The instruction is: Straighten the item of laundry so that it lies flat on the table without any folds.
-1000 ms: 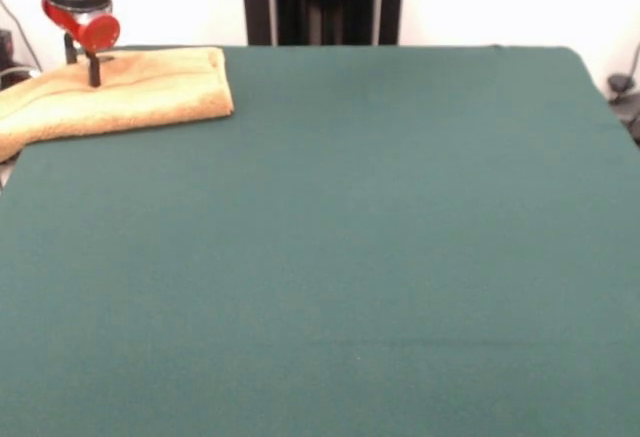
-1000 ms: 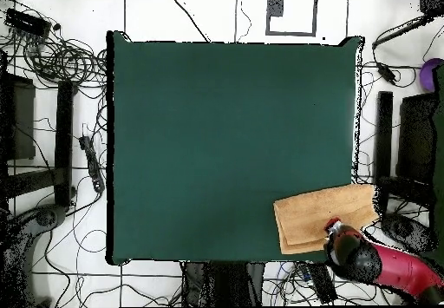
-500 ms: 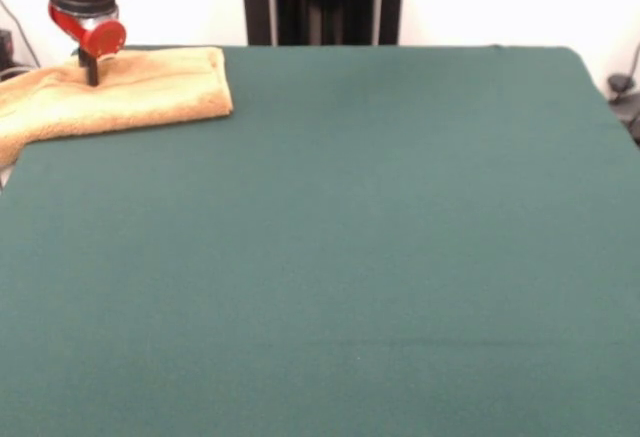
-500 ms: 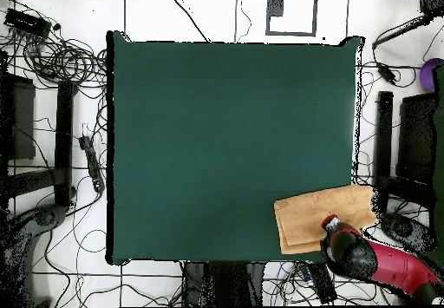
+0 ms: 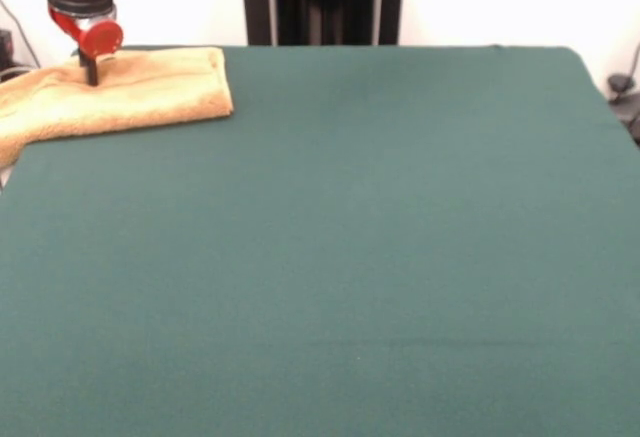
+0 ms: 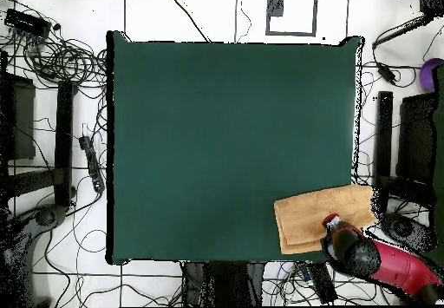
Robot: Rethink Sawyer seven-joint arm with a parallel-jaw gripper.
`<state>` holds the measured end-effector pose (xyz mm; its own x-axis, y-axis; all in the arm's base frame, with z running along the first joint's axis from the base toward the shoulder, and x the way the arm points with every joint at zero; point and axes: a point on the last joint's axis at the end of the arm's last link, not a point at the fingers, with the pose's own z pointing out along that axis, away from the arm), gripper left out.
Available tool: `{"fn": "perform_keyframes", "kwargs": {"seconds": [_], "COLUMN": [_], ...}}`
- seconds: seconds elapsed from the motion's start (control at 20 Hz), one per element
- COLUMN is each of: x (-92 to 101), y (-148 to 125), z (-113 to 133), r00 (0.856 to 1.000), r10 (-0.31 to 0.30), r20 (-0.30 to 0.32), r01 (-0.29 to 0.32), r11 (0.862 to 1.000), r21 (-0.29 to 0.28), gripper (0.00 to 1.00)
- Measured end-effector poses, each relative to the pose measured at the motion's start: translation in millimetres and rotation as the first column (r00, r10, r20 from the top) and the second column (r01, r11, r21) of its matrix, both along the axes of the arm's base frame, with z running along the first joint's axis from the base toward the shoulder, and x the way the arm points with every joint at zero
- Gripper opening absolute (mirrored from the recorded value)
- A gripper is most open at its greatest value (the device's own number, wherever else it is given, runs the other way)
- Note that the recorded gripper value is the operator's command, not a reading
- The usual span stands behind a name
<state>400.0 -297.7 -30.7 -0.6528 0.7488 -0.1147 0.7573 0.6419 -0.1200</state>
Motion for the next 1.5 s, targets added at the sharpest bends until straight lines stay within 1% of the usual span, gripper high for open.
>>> {"fn": "perform_keyframes", "kwargs": {"seconds": [0.05, 0.2, 0.25, 0.4, 0.5, 0.55, 0.7, 0.75, 0.9, 0.95, 1.15, 1.35, 1.5], "x": [2.3, 4.2, 7.0, 13.3, 25.8, 28.5, 40.3, 48.9, 56.6, 63.5, 80.1, 95.1, 103.8], "y": [0, 0, 0, 3, 10, 12, 21, 30, 41, 51, 73, 87, 91], "z": [0, 1, 2, 3, 5, 5, 6, 7, 7, 8, 12, 19, 22], "r00": [1.0, 1.0, 0.999, 0.999, 0.999, 0.999, 0.999, 0.999, 0.999, 0.999, 0.998, 0.997, 0.996], "r10": [-0.016, -0.029, -0.041, -0.047, -0.047, -0.046, -0.034, -0.019, 0.002, 0.019, 0.048, 0.058, 0.055], "r20": [-0.002, -0.006, -0.01, -0.007, 0.005, 0.007, 0.022, 0.029, 0.032, 0.034, 0.042, 0.057, 0.068], "r01": [0.016, 0.029, 0.041, 0.047, 0.046, 0.045, 0.032, 0.016, -0.005, -0.022, -0.051, -0.063, -0.061], "r11": [1.0, 0.999, 0.999, 0.998, 0.997, 0.997, 0.996, 0.996, 0.996, 0.996, 0.995, 0.994, 0.994], "r21": [0.011, 0.022, 0.035, 0.047, 0.064, 0.067, 0.078, 0.083, 0.084, 0.085, 0.086, 0.084, 0.086], "gripper": [0.0, 0.0, 0.0, 0.0, 0.0, 0.0, 0.0, 0.0, 0.0, 0.0, 0.0, 0.0, 0.0]}}
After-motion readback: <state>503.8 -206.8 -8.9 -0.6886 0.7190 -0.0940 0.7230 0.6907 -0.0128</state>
